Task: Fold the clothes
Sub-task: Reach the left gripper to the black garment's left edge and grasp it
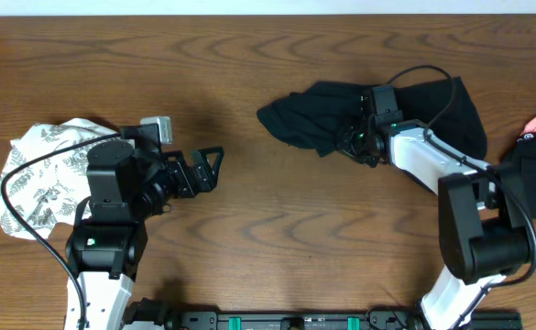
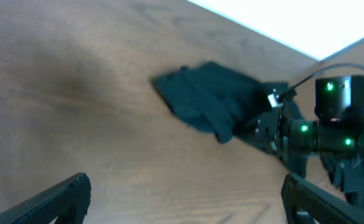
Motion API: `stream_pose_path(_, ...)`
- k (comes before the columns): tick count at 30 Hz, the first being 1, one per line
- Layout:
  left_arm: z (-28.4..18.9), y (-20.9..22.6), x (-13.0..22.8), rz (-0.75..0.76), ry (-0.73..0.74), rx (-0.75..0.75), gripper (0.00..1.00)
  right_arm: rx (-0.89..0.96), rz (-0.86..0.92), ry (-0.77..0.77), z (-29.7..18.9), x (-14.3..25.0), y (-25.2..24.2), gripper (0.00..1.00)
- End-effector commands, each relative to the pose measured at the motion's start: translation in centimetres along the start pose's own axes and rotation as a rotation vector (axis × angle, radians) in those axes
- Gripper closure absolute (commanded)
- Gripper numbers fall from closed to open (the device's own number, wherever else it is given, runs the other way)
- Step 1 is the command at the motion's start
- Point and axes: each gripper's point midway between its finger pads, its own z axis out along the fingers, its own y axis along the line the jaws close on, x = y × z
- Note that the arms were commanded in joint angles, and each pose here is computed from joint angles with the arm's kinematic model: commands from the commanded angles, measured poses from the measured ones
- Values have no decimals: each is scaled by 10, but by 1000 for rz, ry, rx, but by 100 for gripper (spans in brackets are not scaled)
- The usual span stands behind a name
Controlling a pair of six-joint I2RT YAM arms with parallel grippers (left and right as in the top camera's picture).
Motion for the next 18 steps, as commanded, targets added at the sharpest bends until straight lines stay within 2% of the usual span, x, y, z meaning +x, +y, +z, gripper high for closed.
stream_pose_path(1,-2,3,-2,50,-4,-56,2,9,22,38,6,7,-9,99)
stream_pose_path(7,0,11,2,85,-5,-150,2,-41,-130,55,-27,12,12,99)
stream_pose_path(12,0,12,-4,102,-34,-176,2,-221,-361,-1,-98,26,75,99)
stream_pose_path(18,0,11,-7,105,-45,-172,2,-390,-542,-166,-184,40,134,99)
